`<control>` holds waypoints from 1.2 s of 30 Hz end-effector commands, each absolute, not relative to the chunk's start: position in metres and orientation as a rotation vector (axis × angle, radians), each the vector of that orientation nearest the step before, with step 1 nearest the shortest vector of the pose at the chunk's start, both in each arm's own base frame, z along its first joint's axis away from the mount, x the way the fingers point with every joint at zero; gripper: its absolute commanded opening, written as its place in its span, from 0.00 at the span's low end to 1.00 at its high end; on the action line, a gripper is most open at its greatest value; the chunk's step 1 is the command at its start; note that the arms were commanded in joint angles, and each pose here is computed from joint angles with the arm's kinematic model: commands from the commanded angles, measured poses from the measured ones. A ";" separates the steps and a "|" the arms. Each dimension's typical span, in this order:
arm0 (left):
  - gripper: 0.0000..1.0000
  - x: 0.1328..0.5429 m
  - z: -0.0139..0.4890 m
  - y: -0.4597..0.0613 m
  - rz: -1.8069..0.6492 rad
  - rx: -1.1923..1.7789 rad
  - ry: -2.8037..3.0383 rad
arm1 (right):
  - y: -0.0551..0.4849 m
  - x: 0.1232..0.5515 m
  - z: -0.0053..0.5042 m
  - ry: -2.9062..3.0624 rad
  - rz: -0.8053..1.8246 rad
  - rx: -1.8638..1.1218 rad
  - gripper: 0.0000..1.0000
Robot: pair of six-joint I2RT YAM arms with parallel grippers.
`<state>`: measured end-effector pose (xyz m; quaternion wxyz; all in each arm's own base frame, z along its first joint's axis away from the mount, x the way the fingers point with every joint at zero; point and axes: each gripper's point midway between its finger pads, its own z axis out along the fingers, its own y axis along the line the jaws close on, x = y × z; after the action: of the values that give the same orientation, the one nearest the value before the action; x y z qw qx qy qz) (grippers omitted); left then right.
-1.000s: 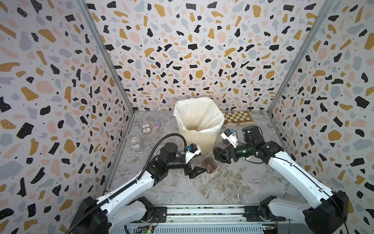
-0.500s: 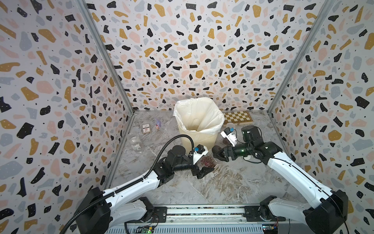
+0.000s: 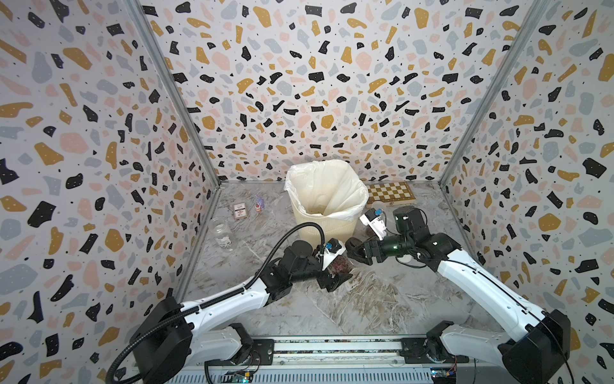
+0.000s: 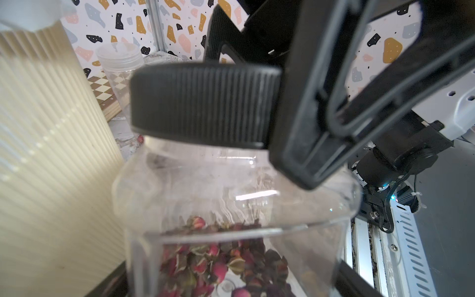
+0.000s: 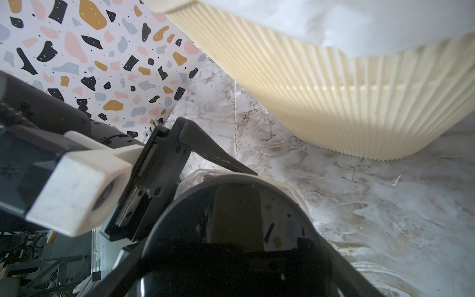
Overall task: Empty the moldy dried flower tea in the jars
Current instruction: Unscrew the lid from the jar.
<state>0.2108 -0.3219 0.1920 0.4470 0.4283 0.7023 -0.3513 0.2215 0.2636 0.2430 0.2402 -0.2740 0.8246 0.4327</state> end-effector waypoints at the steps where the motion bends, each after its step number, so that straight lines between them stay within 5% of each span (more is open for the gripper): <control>1: 0.86 0.219 0.209 -0.326 -0.888 0.982 1.672 | 0.270 0.220 0.255 2.193 1.210 -0.779 0.74; 6: 0.84 0.210 0.201 -0.330 -0.920 1.054 1.651 | 0.273 0.220 0.258 2.179 1.233 -0.795 0.74; 18: 1.00 0.218 0.191 -0.335 -0.914 1.051 1.746 | 0.275 0.218 0.258 2.183 1.222 -0.812 0.73; 36: 0.73 0.200 0.207 -0.334 -0.995 1.110 1.655 | 0.272 0.207 0.247 2.123 1.161 -1.008 0.74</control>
<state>0.2132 -0.3292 0.1755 0.4328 0.4373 0.7067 -0.3493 0.2208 0.2681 0.2368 0.2326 -0.2799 0.8266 0.4294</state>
